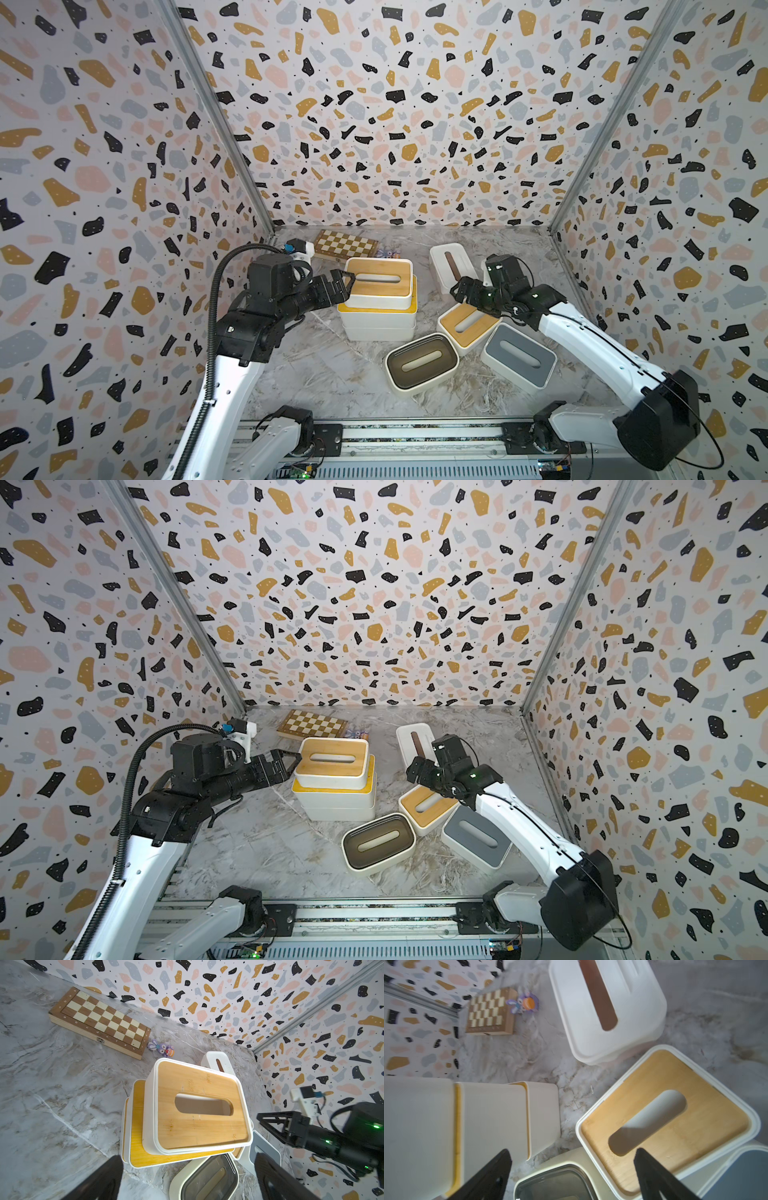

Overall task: Stack the tissue boxes
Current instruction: Pick up the tissue box from the center of the board.

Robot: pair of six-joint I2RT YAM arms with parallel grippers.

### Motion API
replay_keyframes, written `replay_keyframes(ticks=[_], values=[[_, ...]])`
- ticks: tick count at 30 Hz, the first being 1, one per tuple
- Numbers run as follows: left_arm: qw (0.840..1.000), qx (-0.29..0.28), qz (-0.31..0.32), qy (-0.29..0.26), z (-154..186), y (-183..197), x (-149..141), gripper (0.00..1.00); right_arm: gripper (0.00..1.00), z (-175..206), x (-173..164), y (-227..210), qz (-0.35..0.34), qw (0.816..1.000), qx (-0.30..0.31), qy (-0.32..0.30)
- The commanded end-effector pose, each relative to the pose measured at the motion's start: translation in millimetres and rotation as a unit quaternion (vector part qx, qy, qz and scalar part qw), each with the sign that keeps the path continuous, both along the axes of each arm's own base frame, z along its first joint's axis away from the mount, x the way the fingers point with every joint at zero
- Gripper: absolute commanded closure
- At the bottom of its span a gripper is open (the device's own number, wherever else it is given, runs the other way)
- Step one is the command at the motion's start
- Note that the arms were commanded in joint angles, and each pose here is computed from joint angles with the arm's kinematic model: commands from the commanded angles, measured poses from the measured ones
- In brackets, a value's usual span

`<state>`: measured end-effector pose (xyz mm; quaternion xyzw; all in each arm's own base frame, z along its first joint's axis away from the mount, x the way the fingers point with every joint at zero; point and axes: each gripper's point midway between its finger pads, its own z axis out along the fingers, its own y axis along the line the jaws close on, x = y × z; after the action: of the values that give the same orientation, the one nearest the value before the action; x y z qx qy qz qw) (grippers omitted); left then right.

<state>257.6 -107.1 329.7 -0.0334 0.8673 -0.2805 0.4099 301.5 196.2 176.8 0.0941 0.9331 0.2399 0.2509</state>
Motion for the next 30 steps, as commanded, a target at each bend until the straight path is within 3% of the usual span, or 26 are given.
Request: replay_keyframes(ticks=[1,7,12,24,30], values=[[0.999,0.000,-0.031,-0.006,3.4,-7.0,-10.0,0.01,0.07,-8.7,6.1,-1.2,-0.046,0.999,-0.010,-0.007],[1.000,-0.010,-0.029,-0.007,-0.5,-7.7,-11.1,0.00,0.08,-44.5,10.8,-2.3,-0.097,0.995,-0.014,0.021],[0.999,-0.013,-0.029,-0.006,-0.6,-9.2,-8.2,0.00,0.10,-65.9,16.3,-4.4,-0.127,0.989,-0.065,0.040],[1.000,-0.010,-0.027,-0.002,-8.0,-9.1,-3.1,0.00,0.11,-95.0,31.1,7.4,-0.157,0.981,-0.102,0.055],[1.000,-0.009,-0.027,-0.004,-7.1,-9.3,-1.8,0.00,0.16,-110.1,42.1,11.1,-0.162,0.978,-0.116,0.069]])
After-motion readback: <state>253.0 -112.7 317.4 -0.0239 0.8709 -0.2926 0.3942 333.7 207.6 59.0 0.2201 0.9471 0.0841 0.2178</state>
